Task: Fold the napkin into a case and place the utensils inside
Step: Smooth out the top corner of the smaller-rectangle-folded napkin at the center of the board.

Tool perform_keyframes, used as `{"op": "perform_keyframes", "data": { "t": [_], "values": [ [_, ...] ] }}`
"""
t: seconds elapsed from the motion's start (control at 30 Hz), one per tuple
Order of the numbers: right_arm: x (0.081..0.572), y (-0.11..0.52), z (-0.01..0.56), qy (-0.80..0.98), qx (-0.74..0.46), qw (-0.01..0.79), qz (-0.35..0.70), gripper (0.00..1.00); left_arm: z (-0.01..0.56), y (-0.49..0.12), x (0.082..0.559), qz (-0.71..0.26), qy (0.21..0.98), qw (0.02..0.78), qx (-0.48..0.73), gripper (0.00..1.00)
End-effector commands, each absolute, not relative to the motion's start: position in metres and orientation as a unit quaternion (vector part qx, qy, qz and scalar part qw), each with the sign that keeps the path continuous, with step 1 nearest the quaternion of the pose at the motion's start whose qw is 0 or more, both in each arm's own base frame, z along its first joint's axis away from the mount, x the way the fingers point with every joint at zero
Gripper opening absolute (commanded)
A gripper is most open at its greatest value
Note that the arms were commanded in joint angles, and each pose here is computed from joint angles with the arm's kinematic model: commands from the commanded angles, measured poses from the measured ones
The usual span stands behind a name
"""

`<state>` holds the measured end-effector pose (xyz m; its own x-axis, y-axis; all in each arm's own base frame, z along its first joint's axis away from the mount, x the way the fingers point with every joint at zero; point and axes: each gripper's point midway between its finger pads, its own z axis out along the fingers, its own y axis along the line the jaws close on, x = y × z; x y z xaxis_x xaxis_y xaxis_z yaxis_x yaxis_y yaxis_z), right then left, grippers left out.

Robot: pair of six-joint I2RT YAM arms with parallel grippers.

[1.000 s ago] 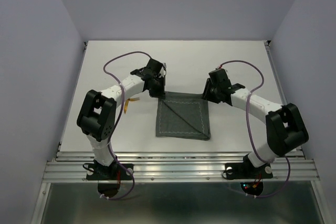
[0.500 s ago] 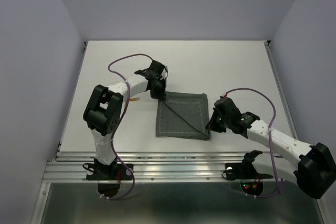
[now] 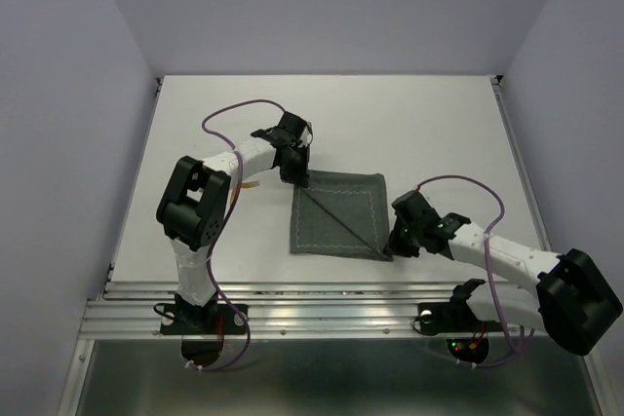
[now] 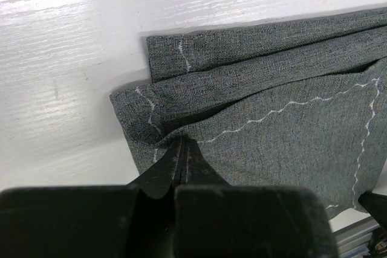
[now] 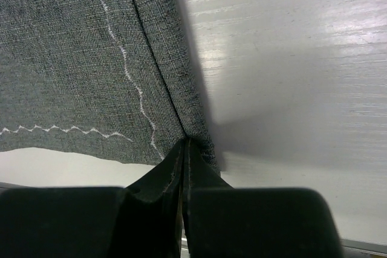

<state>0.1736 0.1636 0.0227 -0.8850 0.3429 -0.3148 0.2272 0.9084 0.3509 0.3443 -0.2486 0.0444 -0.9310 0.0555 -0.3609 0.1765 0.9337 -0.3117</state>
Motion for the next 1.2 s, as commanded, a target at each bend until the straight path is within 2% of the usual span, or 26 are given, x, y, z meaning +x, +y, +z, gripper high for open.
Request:
{"op": "perform_keyframes", "data": {
  "t": [0.0,0.47,0.83,1.03,1.17],
  "values": [
    [0.178,0.160,0.009,0.956,0.162,0.202,0.141,0.01,0.055,-0.254,0.357,-0.178,0.962,0.196,0.072,0.00],
    [0.197,0.175,0.069,0.937,0.157,0.249,0.190,0.01,0.085,-0.248,0.365,-0.168,0.957,0.226,0.071,0.00],
    [0.191,0.178,0.051,0.944,0.150,0.225,0.188,0.01,0.060,-0.228,0.365,-0.125,0.966,0.217,0.060,0.00],
    [0.175,0.170,0.009,0.953,0.162,0.191,0.170,0.01,0.042,-0.232,0.368,-0.128,0.968,0.205,0.060,0.00],
    [0.170,0.168,0.000,0.955,0.164,0.186,0.164,0.01,0.037,-0.234,0.370,-0.128,0.969,0.203,0.062,0.00]
  ]
}}
